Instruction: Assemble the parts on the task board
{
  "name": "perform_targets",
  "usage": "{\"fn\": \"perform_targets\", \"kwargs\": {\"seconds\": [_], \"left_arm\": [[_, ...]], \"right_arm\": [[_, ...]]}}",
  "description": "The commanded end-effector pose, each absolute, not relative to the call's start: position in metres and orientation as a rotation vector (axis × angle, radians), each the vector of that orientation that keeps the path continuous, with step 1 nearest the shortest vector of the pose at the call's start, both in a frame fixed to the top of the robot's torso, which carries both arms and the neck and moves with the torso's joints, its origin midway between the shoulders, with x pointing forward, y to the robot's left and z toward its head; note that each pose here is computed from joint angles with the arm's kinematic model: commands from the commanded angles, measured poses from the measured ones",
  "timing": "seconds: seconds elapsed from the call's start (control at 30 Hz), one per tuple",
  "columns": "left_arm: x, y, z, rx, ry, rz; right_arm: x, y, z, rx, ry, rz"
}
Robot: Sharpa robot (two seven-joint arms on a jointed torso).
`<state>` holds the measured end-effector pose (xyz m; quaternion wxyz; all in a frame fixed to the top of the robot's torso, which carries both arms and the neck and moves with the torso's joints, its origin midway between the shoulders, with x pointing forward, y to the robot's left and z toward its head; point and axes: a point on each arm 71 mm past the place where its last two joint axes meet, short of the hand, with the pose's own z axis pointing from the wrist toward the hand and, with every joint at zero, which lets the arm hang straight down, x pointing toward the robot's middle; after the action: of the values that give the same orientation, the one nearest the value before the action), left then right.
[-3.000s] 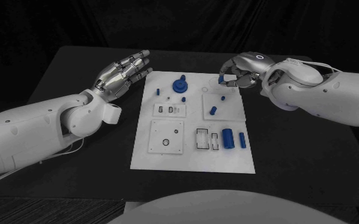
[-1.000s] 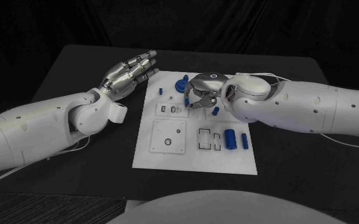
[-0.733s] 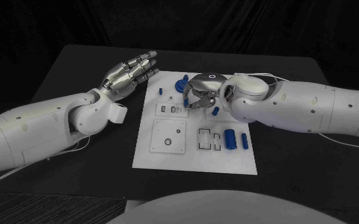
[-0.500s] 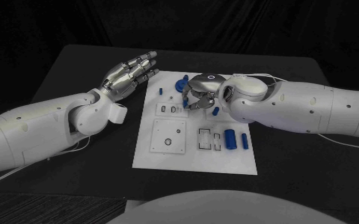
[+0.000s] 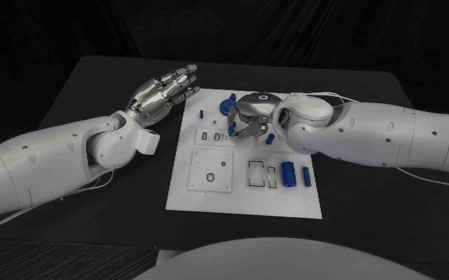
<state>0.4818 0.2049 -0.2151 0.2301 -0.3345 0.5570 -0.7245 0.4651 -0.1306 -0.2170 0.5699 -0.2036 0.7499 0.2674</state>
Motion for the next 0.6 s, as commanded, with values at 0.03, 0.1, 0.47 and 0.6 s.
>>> {"fn": "perform_targets", "kwargs": {"seconds": [0.03,0.1,0.47,0.6], "left_arm": [[0.4808,0.2034,-0.2146,-0.916,1.526,-2.014],[0.4808,0.2036,-0.2146,-0.916,1.526,-2.014],[0.4810,0.2031,-0.2148,-0.916,1.528,-2.015],[0.4812,0.2035,-0.2150,-0.917,1.529,-2.013]], "right_arm": [[0.4650,-0.1312,-0.2193,-0.478,1.776,0.605],[0.4650,-0.1311,-0.2195,-0.479,1.779,0.604],[0.4649,-0.1313,-0.2206,-0.486,1.790,0.597],[0.4647,-0.1313,-0.2211,-0.502,1.790,0.589]]}}
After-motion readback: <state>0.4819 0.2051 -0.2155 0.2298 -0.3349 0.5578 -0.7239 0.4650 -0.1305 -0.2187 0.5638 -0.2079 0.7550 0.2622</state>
